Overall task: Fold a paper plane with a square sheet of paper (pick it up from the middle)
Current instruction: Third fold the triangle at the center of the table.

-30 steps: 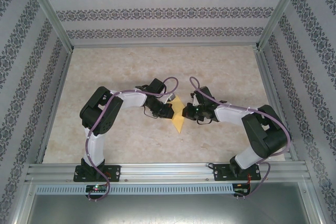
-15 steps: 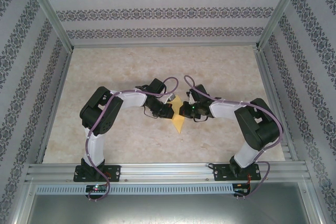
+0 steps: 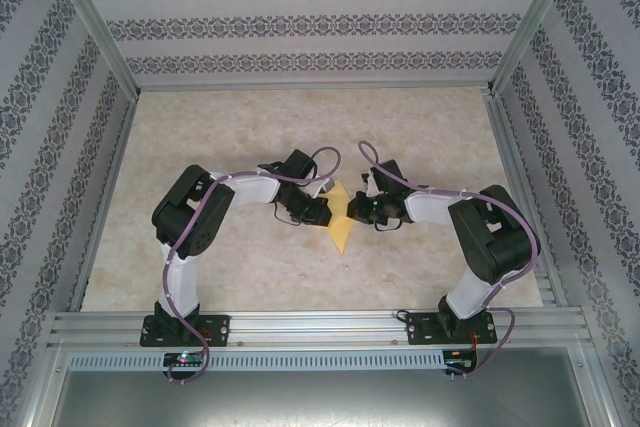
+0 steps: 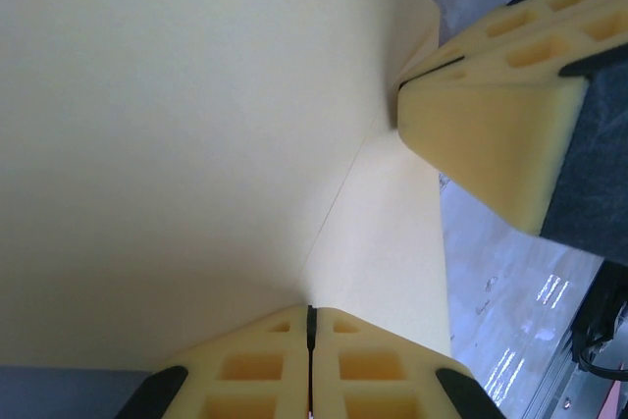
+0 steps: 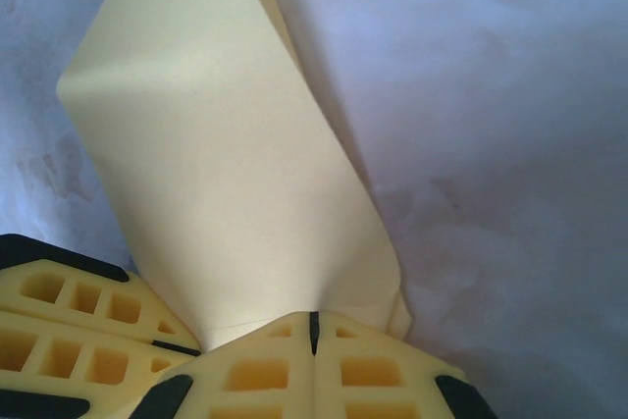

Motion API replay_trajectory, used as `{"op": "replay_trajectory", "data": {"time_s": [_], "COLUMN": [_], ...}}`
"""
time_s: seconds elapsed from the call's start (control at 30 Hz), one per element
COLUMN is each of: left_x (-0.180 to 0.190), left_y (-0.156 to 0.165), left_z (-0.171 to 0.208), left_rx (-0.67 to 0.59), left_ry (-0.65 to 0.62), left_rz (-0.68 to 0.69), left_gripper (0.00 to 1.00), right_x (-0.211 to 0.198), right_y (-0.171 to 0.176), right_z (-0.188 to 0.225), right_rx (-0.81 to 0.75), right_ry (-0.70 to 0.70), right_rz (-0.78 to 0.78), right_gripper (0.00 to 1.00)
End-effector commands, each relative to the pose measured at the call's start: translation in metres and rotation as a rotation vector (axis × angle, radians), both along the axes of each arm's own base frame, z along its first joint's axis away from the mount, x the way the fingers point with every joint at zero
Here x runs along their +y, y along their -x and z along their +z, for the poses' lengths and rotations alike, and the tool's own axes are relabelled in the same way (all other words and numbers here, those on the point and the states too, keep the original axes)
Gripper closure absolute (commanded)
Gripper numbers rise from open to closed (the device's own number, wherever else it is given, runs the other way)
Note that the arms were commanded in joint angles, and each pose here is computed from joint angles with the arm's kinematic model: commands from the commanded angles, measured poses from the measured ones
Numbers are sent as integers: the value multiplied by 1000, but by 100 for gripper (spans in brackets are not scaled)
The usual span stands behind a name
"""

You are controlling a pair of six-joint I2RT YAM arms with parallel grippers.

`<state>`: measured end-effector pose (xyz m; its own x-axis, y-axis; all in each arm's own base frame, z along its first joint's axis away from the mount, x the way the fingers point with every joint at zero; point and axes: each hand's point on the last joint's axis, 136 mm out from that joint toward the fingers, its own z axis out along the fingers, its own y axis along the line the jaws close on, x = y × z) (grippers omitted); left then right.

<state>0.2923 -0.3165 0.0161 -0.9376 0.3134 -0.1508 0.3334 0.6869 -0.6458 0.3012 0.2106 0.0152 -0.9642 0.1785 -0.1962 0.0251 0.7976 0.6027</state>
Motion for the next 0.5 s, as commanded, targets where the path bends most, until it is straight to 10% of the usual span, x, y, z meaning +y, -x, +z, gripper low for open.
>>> {"op": "replay_trajectory", "data": {"time_s": [0.0,0.47], "left_x": [54,53], "left_y": [28,29], "left_z": [-68,-67], "left_rx": [88,91], "left_ry": [-312,-305], "left_rz": [14,12], "left_gripper": [91,91], "right_x": [-32,-14], "right_y": [-7,-1], "right_z": [-11,35], "right_rx": [-16,-111], "right_ry": [88,-9], "right_rz": [-74,-29], "right_gripper": [100,100]}}
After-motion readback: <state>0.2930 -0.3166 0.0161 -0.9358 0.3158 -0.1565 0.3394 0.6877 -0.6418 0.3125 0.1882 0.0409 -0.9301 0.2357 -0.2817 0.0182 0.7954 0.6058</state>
